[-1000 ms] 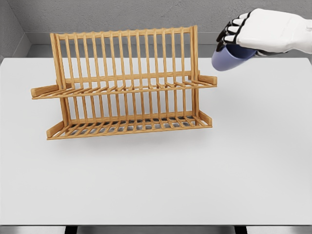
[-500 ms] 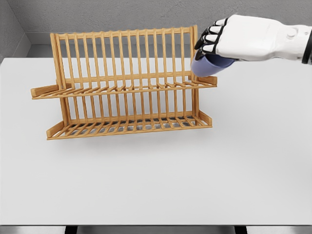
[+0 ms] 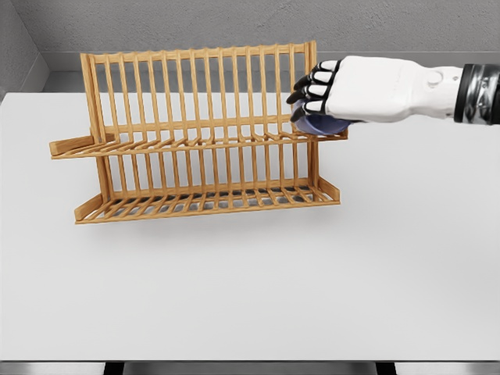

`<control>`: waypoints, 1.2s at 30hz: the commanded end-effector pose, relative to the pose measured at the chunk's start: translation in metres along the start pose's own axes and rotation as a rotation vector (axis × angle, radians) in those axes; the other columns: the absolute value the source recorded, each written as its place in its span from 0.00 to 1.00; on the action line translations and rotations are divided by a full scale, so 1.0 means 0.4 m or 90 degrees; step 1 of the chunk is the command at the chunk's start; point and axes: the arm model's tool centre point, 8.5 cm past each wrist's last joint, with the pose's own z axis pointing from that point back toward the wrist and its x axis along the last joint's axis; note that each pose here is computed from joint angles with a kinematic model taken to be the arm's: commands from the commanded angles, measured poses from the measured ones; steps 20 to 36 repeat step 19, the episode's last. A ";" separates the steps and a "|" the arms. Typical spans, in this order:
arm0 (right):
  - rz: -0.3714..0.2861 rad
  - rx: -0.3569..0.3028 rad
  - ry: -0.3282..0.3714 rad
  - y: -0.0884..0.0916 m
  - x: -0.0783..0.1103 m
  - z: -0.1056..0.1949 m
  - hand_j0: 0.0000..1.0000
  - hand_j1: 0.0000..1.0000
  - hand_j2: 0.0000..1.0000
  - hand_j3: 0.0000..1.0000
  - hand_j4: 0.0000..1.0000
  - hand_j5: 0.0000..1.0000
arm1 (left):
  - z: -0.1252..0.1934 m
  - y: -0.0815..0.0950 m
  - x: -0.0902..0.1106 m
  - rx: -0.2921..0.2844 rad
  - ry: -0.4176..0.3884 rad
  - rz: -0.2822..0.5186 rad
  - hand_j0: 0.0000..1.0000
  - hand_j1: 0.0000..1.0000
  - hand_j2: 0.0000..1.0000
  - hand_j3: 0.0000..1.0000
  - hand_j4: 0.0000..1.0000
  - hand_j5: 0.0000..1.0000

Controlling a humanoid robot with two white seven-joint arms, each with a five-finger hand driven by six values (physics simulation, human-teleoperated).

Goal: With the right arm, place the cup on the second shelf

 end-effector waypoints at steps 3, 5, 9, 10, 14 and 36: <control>0.018 -0.042 0.050 -0.055 -0.040 0.059 1.00 1.00 1.00 1.00 1.00 1.00 | 0.000 0.000 0.000 0.000 0.000 0.000 1.00 1.00 1.00 1.00 1.00 1.00; 0.021 -0.046 0.055 -0.063 -0.043 0.064 1.00 1.00 1.00 1.00 1.00 1.00 | 0.000 0.000 0.000 0.000 0.000 0.000 1.00 1.00 1.00 1.00 1.00 1.00; -0.018 -0.068 0.173 -0.047 -0.146 0.198 1.00 1.00 1.00 1.00 1.00 1.00 | 0.000 0.000 0.000 0.000 0.000 0.000 1.00 1.00 1.00 1.00 1.00 1.00; -0.075 -0.029 0.205 0.044 -0.172 0.234 1.00 1.00 1.00 1.00 1.00 1.00 | 0.000 0.000 0.000 0.000 0.000 0.000 1.00 1.00 1.00 1.00 1.00 1.00; -0.247 0.076 0.258 0.346 -0.127 0.318 1.00 1.00 1.00 1.00 1.00 1.00 | 0.000 0.000 0.000 0.000 0.000 0.000 1.00 1.00 1.00 1.00 1.00 1.00; -0.348 0.030 0.250 0.468 -0.038 0.265 1.00 1.00 1.00 1.00 1.00 1.00 | 0.000 0.000 0.000 0.000 0.000 -0.001 1.00 1.00 1.00 1.00 1.00 1.00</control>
